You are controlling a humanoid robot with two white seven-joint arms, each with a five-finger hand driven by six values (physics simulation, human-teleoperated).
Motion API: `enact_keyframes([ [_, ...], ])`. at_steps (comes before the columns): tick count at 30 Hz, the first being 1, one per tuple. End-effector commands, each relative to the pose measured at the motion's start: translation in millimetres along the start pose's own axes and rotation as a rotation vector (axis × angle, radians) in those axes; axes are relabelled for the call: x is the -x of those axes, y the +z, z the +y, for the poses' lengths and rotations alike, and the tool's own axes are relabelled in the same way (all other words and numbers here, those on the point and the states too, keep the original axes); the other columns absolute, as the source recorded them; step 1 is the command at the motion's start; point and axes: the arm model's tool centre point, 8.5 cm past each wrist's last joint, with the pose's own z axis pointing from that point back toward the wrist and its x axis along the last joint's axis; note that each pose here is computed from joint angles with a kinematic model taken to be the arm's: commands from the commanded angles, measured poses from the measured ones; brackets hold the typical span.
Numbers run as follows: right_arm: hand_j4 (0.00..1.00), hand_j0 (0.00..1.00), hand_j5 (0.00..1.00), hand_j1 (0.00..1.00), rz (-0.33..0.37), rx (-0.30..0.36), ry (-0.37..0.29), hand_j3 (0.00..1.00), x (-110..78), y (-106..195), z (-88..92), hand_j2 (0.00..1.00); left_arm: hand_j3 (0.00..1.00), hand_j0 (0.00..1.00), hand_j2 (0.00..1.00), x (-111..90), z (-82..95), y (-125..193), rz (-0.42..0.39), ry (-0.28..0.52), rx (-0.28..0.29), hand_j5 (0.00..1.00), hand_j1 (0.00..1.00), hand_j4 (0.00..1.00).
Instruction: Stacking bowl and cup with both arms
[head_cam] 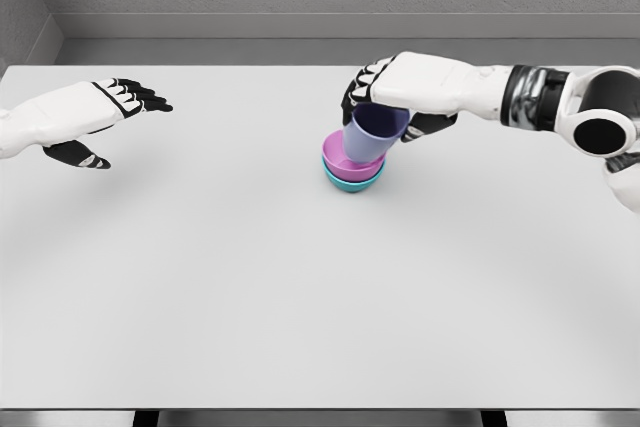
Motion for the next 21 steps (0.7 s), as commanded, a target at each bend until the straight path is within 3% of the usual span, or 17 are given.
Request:
enact_keyframes([
  [1, 0.62, 0.62, 0.62, 0.62, 0.003, -0.005, -0.011, 0.62, 2.1, -1.2, 2.8, 0.62, 1.00, 1.00, 1.00, 0.4, 0.8, 0.5, 0.001, 0.005, -0.005, 1.00, 1.00, 1.00],
  [21, 0.63, 0.63, 0.63, 0.63, 0.002, -0.021, -0.036, 0.63, 4.8, -9.0, 11.2, 0.63, 1.00, 1.00, 1.00, 0.4, 0.8, 0.5, 0.001, 0.005, -0.005, 1.00, 1.00, 1.00],
])
